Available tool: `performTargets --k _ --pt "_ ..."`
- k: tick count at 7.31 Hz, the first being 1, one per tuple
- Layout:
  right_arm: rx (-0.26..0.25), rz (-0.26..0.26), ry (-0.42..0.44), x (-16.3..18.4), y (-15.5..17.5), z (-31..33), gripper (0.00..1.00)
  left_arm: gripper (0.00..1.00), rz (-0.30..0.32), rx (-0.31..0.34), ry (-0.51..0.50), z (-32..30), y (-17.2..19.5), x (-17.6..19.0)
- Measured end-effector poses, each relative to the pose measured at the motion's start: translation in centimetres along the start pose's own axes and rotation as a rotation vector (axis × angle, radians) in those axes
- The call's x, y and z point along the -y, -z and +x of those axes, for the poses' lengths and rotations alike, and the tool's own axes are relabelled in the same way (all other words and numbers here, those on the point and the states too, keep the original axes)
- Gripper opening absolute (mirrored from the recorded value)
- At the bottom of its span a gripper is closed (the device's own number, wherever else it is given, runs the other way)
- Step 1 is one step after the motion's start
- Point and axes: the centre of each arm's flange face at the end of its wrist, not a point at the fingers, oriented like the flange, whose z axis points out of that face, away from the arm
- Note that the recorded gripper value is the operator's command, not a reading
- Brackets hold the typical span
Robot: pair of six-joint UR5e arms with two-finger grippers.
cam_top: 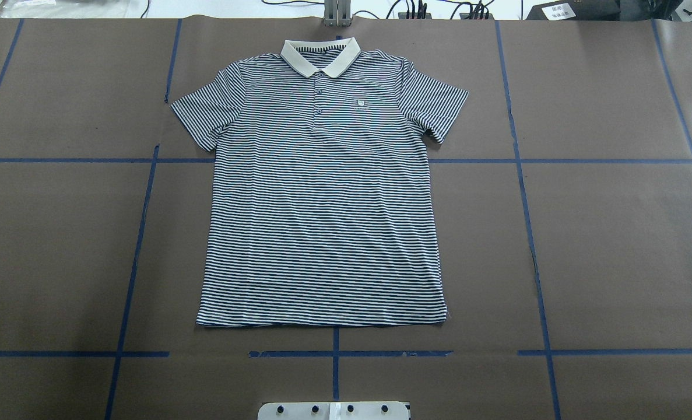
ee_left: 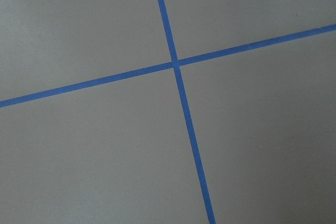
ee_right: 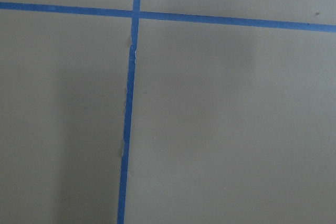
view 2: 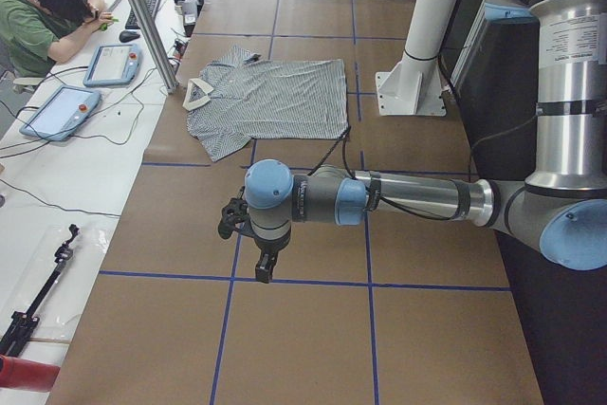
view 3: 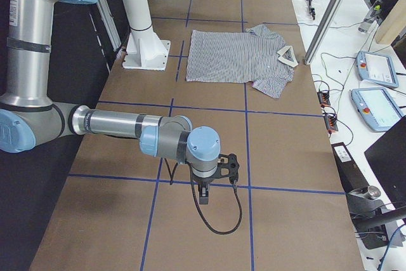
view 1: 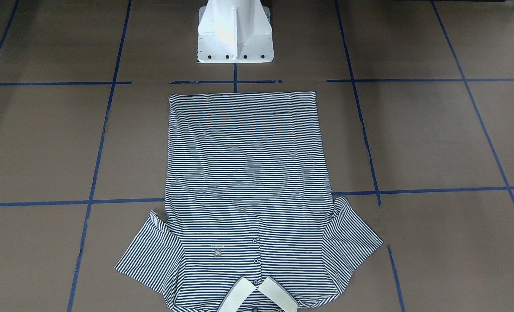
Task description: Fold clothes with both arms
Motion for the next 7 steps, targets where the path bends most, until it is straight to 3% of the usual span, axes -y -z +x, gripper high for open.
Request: performTargets --k 5,7 --pt "-0.005 -0.003 0.054 1.5 -0.2 -2.1 1.00 1.00 0.017 0.010 -0.021 0.4 0.5 0.7" --pt "-0.025 0.107 0.190 3.8 1.4 -4.9 1.00 1.00 0.051 0.054 -0.060 1.1 1.8 2.8"
